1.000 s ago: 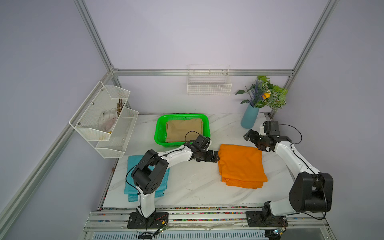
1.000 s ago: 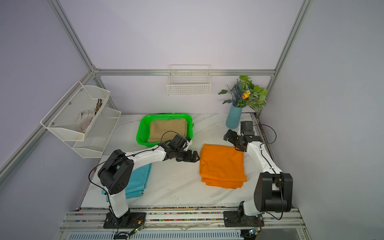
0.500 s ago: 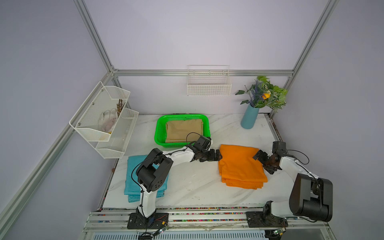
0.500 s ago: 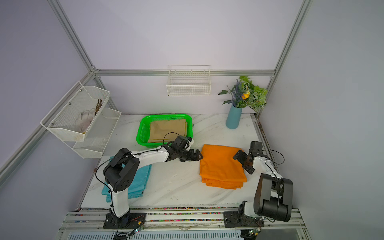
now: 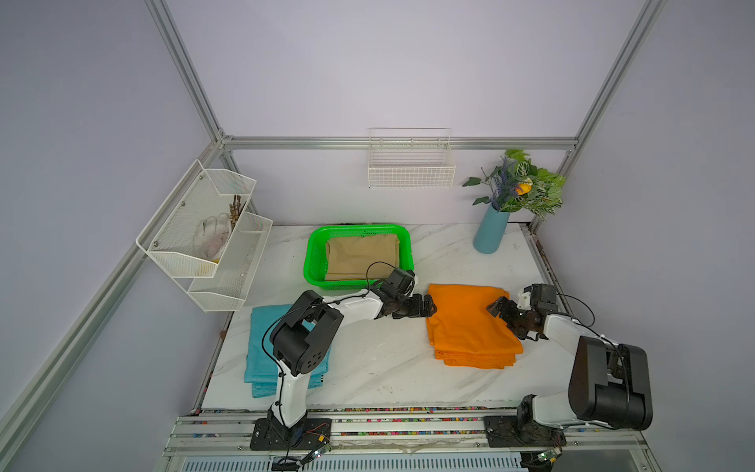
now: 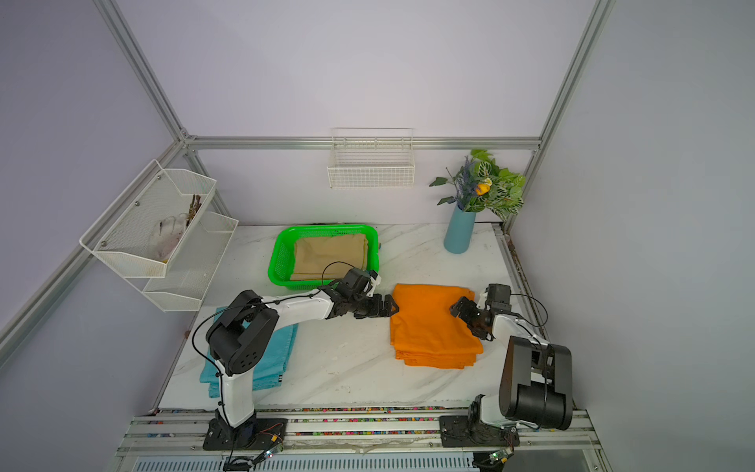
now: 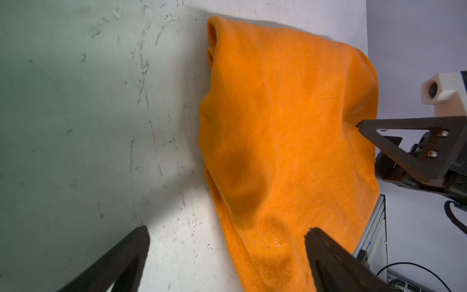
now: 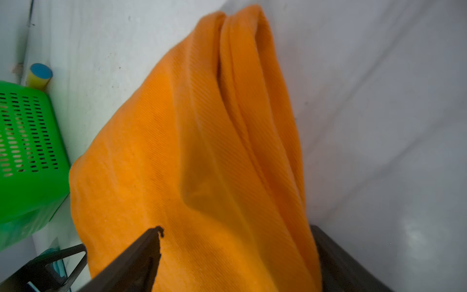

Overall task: Put the folded long pants in the basket
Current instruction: Pick up the long pant at the center of the board.

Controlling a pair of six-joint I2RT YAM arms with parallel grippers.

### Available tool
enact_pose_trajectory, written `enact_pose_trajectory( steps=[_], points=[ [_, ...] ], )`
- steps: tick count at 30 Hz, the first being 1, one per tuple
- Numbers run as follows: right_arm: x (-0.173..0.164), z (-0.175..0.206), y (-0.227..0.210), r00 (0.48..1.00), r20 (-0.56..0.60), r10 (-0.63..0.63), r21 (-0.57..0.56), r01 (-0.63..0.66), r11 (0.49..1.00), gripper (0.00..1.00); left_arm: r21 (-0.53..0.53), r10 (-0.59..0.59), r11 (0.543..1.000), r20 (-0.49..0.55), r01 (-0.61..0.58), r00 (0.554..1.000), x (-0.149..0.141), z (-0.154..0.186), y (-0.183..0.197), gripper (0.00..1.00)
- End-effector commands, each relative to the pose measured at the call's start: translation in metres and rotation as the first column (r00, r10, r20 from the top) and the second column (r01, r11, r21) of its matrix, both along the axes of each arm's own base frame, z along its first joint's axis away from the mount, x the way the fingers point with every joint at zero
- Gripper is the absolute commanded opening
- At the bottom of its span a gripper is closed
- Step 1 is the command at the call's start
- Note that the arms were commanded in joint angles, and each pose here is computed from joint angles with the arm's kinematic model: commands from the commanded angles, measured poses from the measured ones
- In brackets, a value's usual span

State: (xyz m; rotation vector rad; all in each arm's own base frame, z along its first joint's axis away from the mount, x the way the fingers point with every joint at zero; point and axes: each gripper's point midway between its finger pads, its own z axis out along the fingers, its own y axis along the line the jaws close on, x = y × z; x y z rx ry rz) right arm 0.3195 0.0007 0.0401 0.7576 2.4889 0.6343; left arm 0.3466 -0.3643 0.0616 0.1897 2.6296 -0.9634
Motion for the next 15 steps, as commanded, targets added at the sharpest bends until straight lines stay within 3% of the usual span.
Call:
enact_pose_trajectory(
  steps=[1,7,11,15],
  points=[
    [-0.050,-0.036,0.053,0.980,-0.187,0.069,0.140,-0.043,0.989,0.92,0.019,-0.005,1.000,-0.014,0.005,1.000,-0.001,-0.007,0.007,1.00],
    [-0.045,-0.018,0.077,0.988,-0.149,0.033,0.195,-0.004,0.981,0.92,0.058,0.012,0.998,-0.052,-0.009,0.999,-0.001,-0.021,0.012,1.00],
    [-0.038,-0.005,0.059,0.992,-0.123,0.028,0.064,-0.021,0.998,0.94,0.094,0.027,0.995,-0.079,-0.020,0.996,-0.002,-0.030,0.018,1.00],
    [-0.043,-0.017,0.049,0.978,-0.196,0.076,-0.014,-0.081,0.997,0.95,0.174,0.029,0.985,-0.097,-0.012,0.995,-0.008,-0.037,0.032,1.00]
  ],
)
